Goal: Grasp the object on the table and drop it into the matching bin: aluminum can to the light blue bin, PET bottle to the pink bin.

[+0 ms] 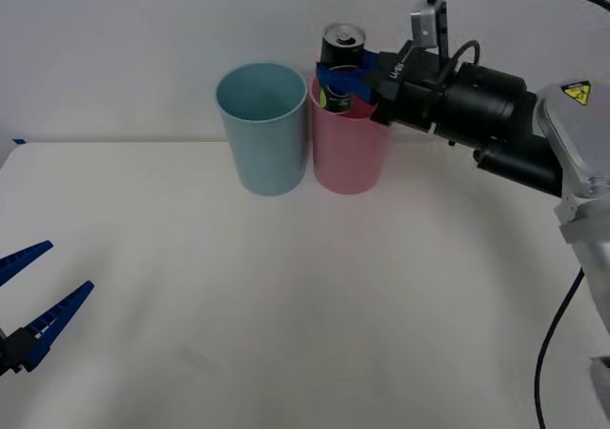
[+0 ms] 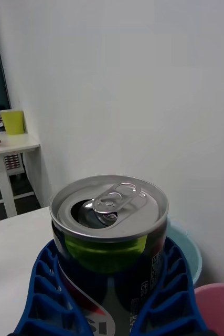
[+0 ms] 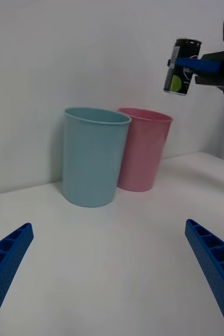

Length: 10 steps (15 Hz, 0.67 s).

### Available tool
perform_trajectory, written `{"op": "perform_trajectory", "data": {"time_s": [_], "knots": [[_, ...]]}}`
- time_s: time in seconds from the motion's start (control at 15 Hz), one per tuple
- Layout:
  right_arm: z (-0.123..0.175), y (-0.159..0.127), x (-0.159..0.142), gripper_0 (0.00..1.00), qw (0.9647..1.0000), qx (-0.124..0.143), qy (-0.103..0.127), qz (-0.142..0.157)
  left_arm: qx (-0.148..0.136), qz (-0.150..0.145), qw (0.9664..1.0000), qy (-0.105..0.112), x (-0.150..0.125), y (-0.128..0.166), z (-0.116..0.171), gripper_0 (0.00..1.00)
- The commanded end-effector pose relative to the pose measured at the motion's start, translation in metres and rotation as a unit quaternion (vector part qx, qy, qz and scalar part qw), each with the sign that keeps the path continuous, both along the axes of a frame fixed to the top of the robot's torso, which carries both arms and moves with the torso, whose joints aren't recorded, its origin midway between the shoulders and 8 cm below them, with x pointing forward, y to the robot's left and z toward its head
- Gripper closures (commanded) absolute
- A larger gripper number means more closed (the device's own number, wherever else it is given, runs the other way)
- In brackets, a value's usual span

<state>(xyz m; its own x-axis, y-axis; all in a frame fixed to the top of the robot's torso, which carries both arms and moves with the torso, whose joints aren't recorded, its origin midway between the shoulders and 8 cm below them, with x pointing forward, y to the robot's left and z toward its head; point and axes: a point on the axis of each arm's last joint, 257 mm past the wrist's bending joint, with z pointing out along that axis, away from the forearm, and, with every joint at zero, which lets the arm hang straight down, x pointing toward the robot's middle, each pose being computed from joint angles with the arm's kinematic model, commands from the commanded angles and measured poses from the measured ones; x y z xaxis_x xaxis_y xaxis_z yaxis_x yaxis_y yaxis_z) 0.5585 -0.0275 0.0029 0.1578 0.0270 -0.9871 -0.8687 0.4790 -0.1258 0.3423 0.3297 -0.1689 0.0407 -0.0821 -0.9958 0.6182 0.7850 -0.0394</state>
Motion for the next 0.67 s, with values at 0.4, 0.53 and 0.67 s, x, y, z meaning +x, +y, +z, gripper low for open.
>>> {"op": "perform_trajectory", "data": {"time_s": [0.4,0.53,0.67], "knots": [[0.004,0.054,0.057,1.00,0.9972,0.009,0.001,-0.074,0.000,0.000,1.0000,0.000,0.000,0.000,0.000,0.00],[-0.001,0.069,0.068,1.00,0.9933,0.014,-0.007,-0.114,0.000,0.000,1.0000,0.000,0.000,0.000,0.000,0.00],[-0.010,0.080,0.074,1.00,0.9892,0.024,-0.006,-0.145,0.000,0.000,1.0000,0.000,0.000,0.000,0.000,0.00]]}}
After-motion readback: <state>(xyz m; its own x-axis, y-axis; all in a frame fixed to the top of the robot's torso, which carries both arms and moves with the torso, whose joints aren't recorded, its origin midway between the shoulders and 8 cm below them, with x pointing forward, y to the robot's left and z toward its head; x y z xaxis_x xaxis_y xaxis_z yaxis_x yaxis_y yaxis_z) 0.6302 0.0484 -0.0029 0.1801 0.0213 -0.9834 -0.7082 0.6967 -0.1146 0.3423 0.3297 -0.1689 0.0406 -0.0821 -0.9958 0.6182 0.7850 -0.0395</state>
